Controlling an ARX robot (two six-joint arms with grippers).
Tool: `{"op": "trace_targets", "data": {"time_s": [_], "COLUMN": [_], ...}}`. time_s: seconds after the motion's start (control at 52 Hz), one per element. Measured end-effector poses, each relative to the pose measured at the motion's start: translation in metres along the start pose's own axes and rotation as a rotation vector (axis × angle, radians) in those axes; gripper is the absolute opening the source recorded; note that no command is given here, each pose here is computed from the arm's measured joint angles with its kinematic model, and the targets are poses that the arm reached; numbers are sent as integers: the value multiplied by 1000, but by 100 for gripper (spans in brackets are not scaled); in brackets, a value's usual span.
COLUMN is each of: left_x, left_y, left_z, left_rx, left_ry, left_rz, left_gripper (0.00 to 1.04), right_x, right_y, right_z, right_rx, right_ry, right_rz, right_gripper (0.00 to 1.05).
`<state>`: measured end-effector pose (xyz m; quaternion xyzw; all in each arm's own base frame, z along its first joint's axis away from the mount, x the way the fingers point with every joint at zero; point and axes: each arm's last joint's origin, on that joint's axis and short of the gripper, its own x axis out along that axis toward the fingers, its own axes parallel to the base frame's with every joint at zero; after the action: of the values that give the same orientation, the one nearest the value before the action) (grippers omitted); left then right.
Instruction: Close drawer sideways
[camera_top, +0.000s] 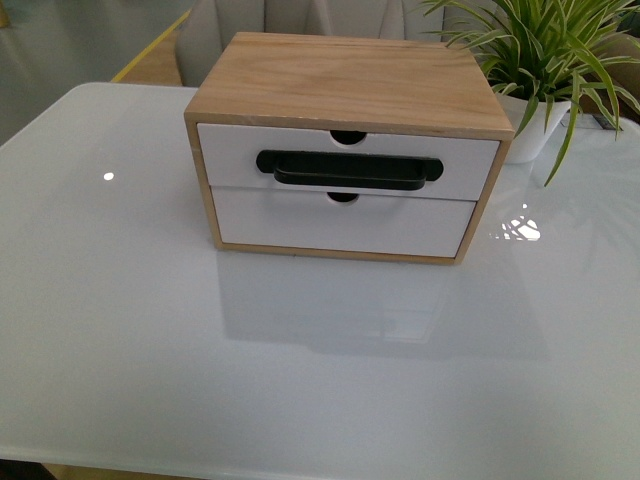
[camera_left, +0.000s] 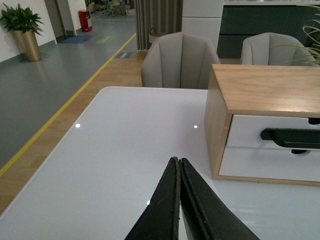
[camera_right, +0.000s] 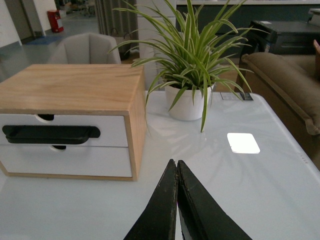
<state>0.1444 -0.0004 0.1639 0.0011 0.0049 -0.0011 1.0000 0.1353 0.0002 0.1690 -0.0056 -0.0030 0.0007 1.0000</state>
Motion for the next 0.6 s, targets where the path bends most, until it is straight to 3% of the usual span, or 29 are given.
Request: {"op": "trace_targets", "data": {"time_s": [0.596], "left_x": [-25], "left_y": [0], "left_z": [8], "left_rx": [0], "left_ry": [-26], "left_rz": [0], "left_gripper": [2], "right_x": [-21], "right_y": [0], "right_z": [4], "right_rx": [0], "right_ry": [-13], "right_rz": [-1], "right_gripper": [2]}}
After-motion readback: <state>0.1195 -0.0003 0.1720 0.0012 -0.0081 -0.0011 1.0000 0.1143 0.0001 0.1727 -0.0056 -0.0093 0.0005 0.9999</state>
